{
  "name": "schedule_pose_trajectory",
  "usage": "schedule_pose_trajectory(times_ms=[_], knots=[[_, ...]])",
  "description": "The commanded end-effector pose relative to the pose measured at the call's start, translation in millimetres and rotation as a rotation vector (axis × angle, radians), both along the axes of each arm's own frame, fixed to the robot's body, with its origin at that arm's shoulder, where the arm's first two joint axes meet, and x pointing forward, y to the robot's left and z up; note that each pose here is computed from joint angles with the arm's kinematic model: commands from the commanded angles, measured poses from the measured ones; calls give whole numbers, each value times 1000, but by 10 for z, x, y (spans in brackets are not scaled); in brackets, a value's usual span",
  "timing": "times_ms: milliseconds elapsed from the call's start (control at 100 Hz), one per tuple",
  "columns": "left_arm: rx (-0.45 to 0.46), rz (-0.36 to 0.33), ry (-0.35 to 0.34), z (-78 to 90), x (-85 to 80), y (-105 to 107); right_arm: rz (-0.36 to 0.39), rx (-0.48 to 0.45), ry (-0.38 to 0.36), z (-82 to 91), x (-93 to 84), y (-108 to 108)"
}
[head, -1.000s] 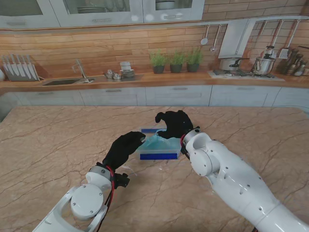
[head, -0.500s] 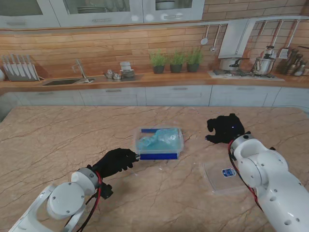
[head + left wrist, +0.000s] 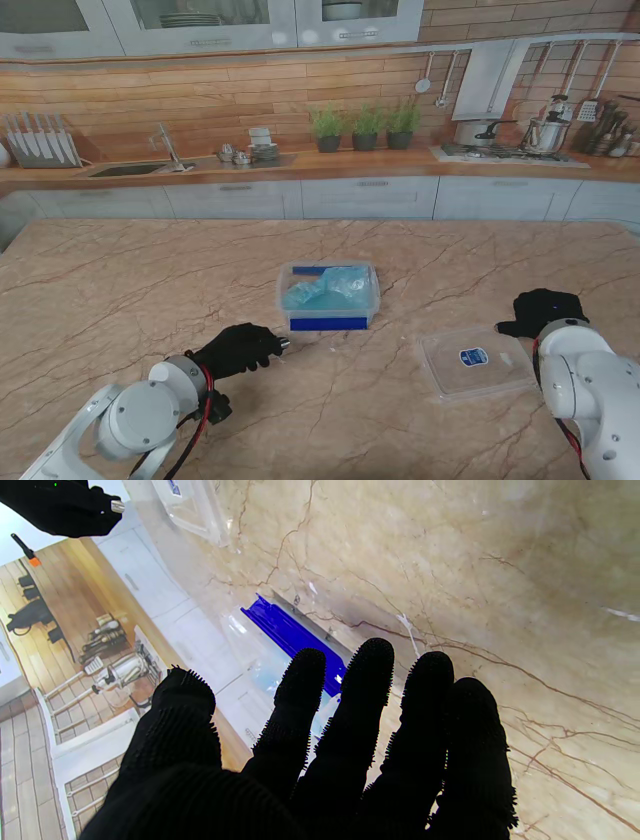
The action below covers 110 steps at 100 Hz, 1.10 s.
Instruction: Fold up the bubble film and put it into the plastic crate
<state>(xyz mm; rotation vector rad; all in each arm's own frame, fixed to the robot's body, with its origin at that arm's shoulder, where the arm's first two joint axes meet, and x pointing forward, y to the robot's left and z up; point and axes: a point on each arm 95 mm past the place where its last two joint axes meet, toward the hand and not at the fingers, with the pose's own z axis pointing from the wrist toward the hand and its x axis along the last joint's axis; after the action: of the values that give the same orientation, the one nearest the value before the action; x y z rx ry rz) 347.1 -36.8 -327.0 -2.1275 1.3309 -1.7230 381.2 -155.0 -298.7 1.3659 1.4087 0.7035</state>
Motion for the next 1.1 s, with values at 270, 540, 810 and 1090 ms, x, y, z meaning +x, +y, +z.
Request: schedule_pose_trajectory(times_ms=[270, 540, 810, 1090], knots=[[-1, 4, 21, -43, -10, -8, -105, -11, 110, -350, -131, -193], [13, 9, 29, -80, 47, -17, -177, 45, 179, -577, -174, -222], [27, 10, 34, -92, 78, -33, -122, 73, 247, -667, -115, -94], [55, -17, 26, -15, 116, -78, -5, 67, 285, -675, -27, 268]])
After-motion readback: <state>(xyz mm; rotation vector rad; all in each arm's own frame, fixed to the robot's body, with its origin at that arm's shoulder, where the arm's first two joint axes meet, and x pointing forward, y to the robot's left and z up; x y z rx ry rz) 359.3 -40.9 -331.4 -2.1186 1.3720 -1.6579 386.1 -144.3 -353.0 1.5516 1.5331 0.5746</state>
